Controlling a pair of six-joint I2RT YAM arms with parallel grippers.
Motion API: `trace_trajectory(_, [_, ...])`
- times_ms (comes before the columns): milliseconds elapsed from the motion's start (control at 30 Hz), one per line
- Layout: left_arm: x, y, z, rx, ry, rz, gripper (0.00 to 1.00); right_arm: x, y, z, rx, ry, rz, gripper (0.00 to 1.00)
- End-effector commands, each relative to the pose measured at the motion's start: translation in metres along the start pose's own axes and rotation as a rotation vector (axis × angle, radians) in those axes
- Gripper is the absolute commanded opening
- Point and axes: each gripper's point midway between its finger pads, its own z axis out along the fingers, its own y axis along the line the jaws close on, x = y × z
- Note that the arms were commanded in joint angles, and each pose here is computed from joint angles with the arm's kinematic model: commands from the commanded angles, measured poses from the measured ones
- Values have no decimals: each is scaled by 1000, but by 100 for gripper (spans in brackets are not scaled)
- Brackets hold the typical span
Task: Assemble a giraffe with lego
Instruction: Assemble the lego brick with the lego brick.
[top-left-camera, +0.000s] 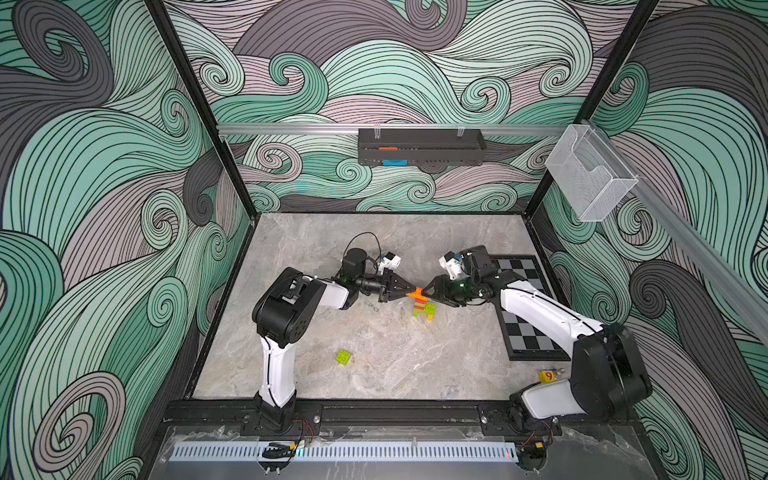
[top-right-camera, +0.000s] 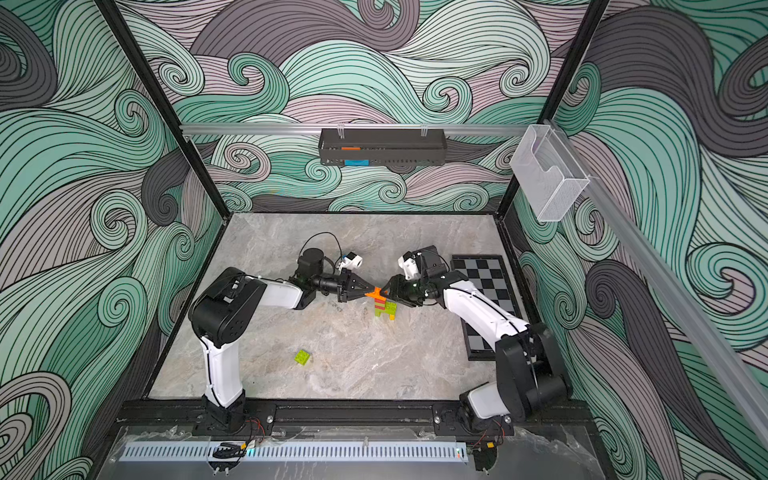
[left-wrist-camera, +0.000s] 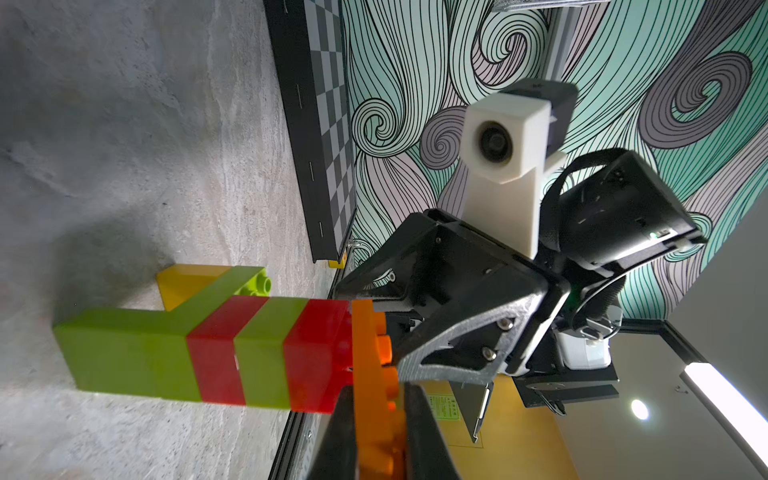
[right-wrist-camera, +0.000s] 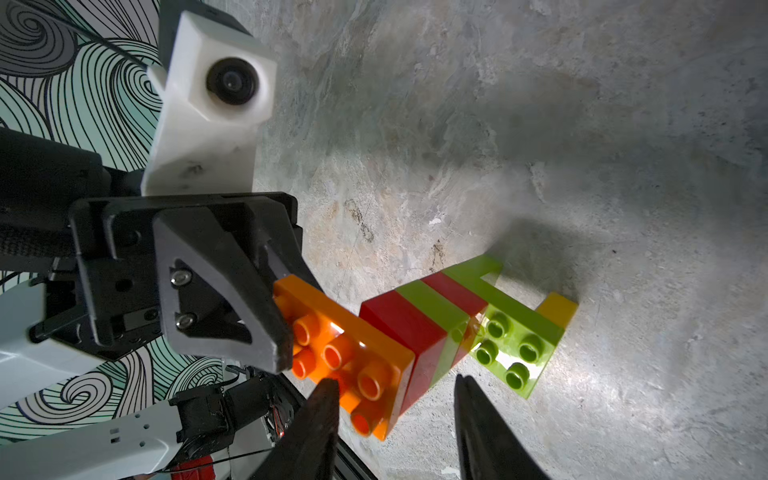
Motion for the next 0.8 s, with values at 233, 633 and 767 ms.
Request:
trace_trajectory(233, [13, 38, 1, -101, 37, -135, 0, -1, -11, 11, 61, 18, 15, 44])
trace_trajectory(633, [17, 40, 1, -142, 52, -146, 81, 24, -52, 25, 177, 75, 55, 36])
trace_trajectory(767, [15, 33, 1, -137, 51, -133, 83, 27, -60, 27, 201, 81, 56, 30])
